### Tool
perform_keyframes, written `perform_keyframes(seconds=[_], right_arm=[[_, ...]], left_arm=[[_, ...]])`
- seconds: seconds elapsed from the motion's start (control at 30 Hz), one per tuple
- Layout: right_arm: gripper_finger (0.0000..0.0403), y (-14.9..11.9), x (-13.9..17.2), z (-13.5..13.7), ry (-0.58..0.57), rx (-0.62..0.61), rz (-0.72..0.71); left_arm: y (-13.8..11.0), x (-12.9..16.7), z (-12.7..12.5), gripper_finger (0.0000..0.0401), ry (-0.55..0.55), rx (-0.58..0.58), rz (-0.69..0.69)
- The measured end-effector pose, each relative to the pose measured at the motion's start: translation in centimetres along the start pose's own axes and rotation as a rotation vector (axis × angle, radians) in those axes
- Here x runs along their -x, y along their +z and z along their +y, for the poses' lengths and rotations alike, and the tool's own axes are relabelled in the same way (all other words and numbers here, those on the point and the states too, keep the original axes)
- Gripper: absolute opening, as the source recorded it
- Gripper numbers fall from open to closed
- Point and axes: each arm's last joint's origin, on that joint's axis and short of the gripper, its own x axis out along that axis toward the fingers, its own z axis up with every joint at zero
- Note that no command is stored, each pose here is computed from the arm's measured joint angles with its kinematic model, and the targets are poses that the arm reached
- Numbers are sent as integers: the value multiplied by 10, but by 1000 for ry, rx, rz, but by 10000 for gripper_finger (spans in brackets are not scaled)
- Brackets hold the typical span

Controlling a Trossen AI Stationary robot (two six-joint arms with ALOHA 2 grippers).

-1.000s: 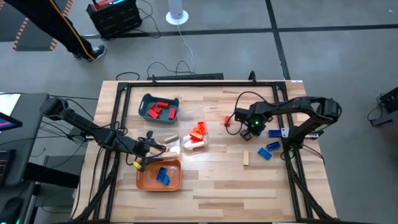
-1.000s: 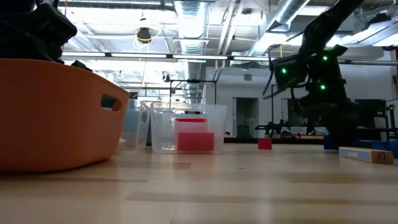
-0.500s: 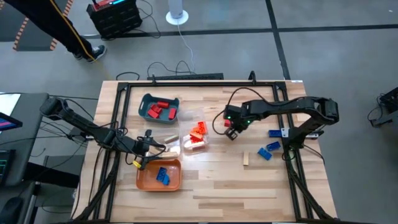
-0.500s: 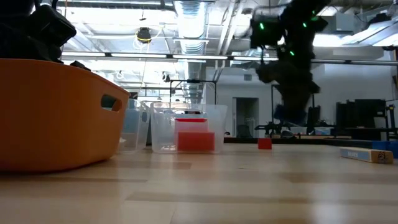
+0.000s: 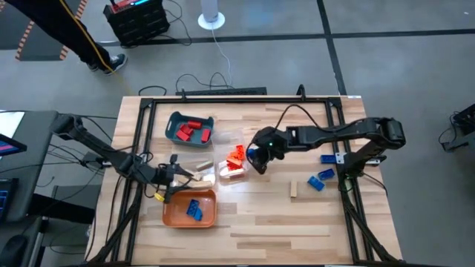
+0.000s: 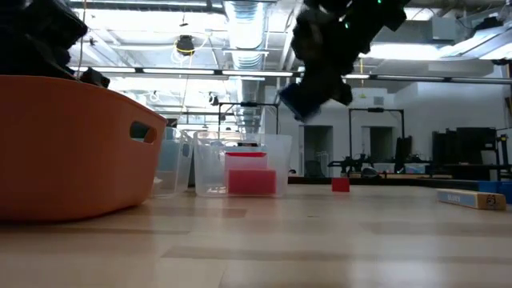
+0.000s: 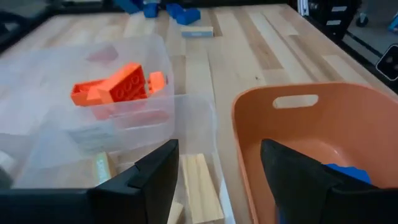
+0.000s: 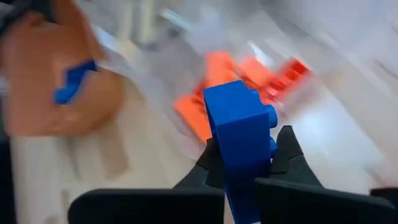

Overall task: Sort blocks
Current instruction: Put the blue game piece into the orange bin

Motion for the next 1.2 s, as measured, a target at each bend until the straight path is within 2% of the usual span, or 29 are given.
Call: perform_keyframes(seconds=[0.2,0.37,0.53,0.7,0.97,1.2], right_arm=[[13,5,-9,42,197,100,-167],[13,8,-40,79,248,213,-157],[13,21,-73,121,348,334,-150],[21,29,-102,152,410,404,-150],[70,27,-142,170,427,416,-134],[151,26,-143,172,389,359,-44]], left_arm=[[0,11,3,205,76,-25,-10],[3,14,4,204,78,-7,-42],[3,15,4,203,79,-13,-48],[3,15,4,203,78,-17,-44],[3,15,3,203,76,-23,-48],[4,15,3,203,84,-21,-53]])
